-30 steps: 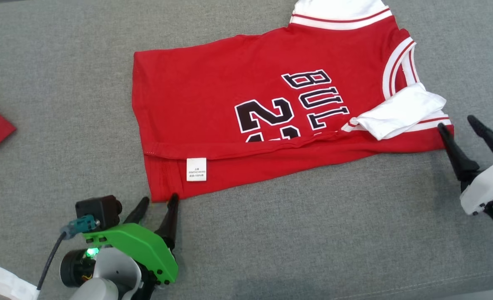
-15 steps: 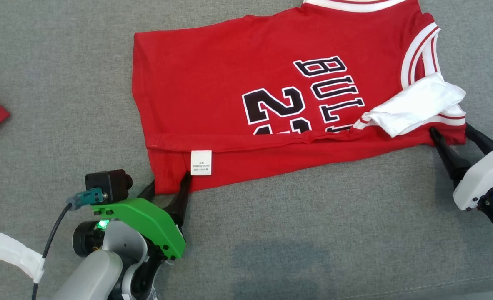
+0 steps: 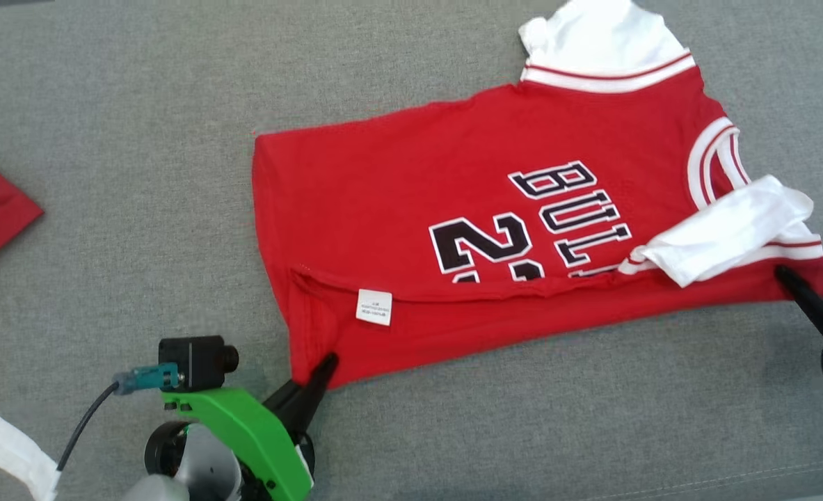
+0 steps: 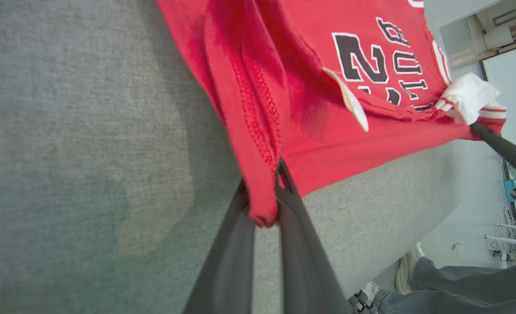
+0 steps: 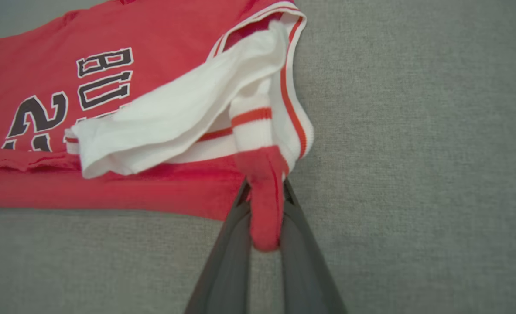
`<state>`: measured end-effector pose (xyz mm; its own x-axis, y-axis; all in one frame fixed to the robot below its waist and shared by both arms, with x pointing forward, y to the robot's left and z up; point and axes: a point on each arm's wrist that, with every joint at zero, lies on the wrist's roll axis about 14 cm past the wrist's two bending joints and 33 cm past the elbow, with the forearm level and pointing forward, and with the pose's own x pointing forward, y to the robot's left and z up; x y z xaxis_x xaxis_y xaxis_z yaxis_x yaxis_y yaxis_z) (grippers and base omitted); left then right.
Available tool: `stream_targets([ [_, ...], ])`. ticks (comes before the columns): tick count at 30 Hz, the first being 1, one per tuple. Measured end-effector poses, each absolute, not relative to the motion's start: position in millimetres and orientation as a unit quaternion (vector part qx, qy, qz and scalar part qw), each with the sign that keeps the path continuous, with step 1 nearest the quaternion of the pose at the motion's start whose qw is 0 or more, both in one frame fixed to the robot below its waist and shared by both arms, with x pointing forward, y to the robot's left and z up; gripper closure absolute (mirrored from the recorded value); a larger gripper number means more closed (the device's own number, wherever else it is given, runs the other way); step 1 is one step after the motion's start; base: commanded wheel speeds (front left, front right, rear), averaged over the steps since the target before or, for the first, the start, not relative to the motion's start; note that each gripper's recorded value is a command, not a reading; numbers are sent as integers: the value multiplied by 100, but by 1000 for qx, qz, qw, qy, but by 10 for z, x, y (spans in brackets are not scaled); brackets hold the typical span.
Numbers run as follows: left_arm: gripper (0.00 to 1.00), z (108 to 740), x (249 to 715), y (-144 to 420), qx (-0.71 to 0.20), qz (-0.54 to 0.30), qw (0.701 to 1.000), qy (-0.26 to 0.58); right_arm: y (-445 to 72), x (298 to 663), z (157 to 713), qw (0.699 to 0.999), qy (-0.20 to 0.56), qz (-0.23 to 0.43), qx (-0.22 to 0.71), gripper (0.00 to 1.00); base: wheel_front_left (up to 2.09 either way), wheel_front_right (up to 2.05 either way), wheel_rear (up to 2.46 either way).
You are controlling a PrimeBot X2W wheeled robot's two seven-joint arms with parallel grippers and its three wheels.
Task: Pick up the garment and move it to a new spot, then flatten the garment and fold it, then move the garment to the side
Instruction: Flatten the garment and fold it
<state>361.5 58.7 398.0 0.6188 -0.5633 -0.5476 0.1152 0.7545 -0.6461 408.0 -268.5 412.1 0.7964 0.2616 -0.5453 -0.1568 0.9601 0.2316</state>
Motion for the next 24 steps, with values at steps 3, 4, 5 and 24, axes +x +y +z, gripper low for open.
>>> stream_targets([
  [3,100,4102,3467,570,-288,-221,843,396,-2785,3864,4124,932,333,107,92,100,0,0,0],
  [4,100,4101,3404,580,-285,-223,839,406,-2803,3768,4089,925,352,107,93,100,0,0,0],
  [5,100,4072,3354,606,-283,-219,836,415,-2813,3691,4049,919,367,107,95,100,0,0,0],
  [24,0,3996,4036,1081,-157,-157,908,356,-3021,4497,4609,949,296,111,6,0,0,0,0],
])
